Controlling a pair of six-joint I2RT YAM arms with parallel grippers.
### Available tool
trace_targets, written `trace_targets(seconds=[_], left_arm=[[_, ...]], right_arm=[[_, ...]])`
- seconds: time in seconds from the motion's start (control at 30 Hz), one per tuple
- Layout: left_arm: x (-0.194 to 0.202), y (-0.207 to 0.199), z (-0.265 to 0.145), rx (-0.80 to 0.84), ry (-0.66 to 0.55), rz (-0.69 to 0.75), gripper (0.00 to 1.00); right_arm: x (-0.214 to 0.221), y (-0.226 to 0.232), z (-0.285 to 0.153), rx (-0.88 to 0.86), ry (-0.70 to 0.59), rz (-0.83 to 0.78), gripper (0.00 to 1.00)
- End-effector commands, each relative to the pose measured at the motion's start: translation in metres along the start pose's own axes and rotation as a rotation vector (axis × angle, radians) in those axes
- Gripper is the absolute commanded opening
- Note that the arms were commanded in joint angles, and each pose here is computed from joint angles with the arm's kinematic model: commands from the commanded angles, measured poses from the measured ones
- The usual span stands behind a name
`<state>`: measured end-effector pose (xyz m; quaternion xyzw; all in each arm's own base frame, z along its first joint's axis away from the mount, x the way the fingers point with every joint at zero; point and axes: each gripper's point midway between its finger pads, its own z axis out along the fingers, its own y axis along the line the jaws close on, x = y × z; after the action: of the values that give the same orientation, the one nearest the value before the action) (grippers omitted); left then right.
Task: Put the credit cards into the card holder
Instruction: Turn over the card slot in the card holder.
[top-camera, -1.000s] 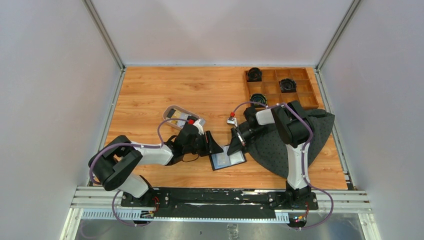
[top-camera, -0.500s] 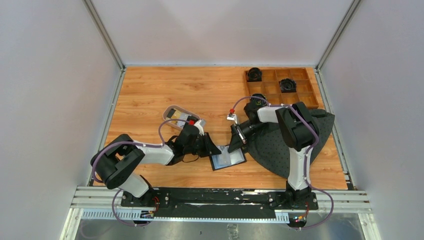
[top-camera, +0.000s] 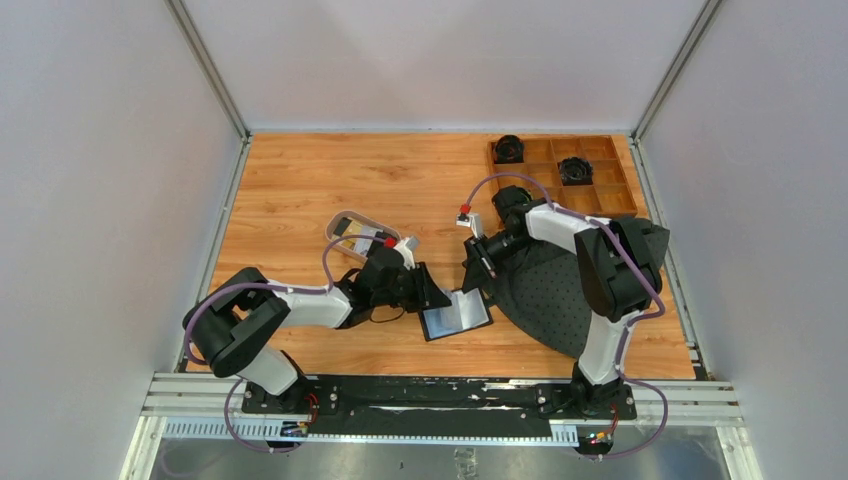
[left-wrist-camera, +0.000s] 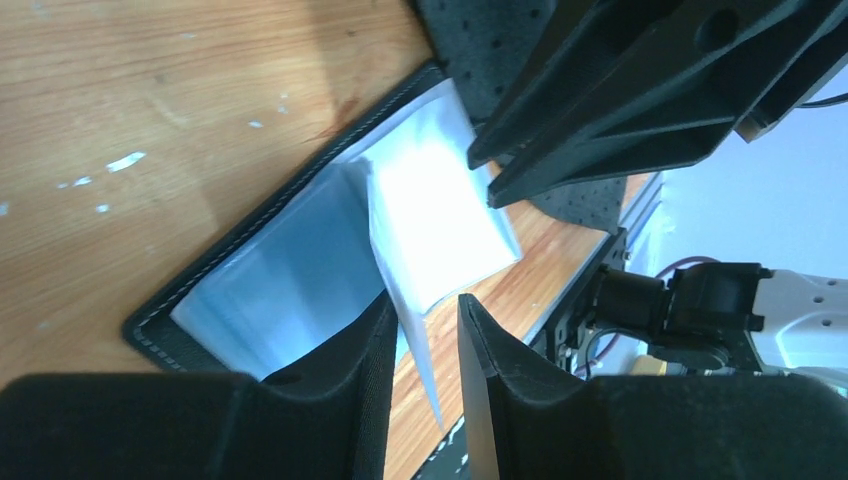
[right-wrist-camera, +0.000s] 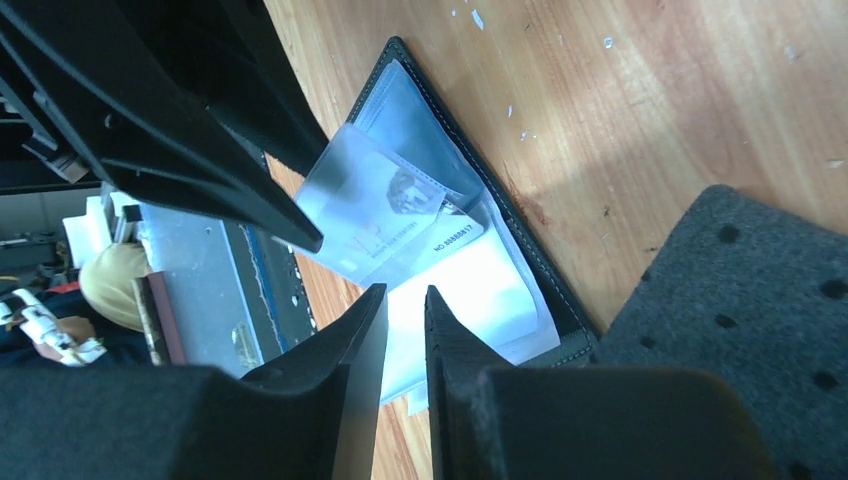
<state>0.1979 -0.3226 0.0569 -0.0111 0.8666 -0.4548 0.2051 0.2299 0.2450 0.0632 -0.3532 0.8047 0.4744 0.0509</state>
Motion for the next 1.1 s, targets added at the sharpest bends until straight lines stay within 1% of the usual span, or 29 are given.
trace_targets(seconds=[0.0, 0.13, 0.3, 0.47, 0.67, 0.8, 1.07], left_arm=[[-0.002, -0.028, 0.002, 0.070, 0.003, 0.015, 0.32], [-0.002, -0.035, 0.005, 0.082, 0.009, 0.016, 0.34], [0.002, -0.038, 0.013, 0.081, 0.029, 0.015, 0.36], [0.004, -0.045, 0.021, 0.089, 0.042, 0.021, 0.37], [0.011, -0.036, 0.034, 0.062, 0.076, 0.013, 0.38], [0.011, -0.036, 0.037, 0.058, 0.076, 0.019, 0.39], [0.010, -0.044, 0.041, 0.087, 0.093, 0.050, 0.41]], right_arm=[[-0.005, 0.002, -0.010, 0.054, 0.003, -0.067, 0.23], [-0.004, -0.001, -0.009, 0.058, 0.010, -0.055, 0.22], [-0.006, -0.003, -0.012, 0.079, 0.004, -0.058, 0.18], [-0.015, -0.002, -0.027, 0.119, -0.033, -0.088, 0.18], [-0.018, -0.001, -0.039, 0.144, -0.065, -0.104, 0.20], [-0.020, -0.001, -0.044, 0.160, -0.076, -0.120, 0.20], [-0.026, 0.008, -0.059, 0.192, -0.114, -0.204, 0.22]])
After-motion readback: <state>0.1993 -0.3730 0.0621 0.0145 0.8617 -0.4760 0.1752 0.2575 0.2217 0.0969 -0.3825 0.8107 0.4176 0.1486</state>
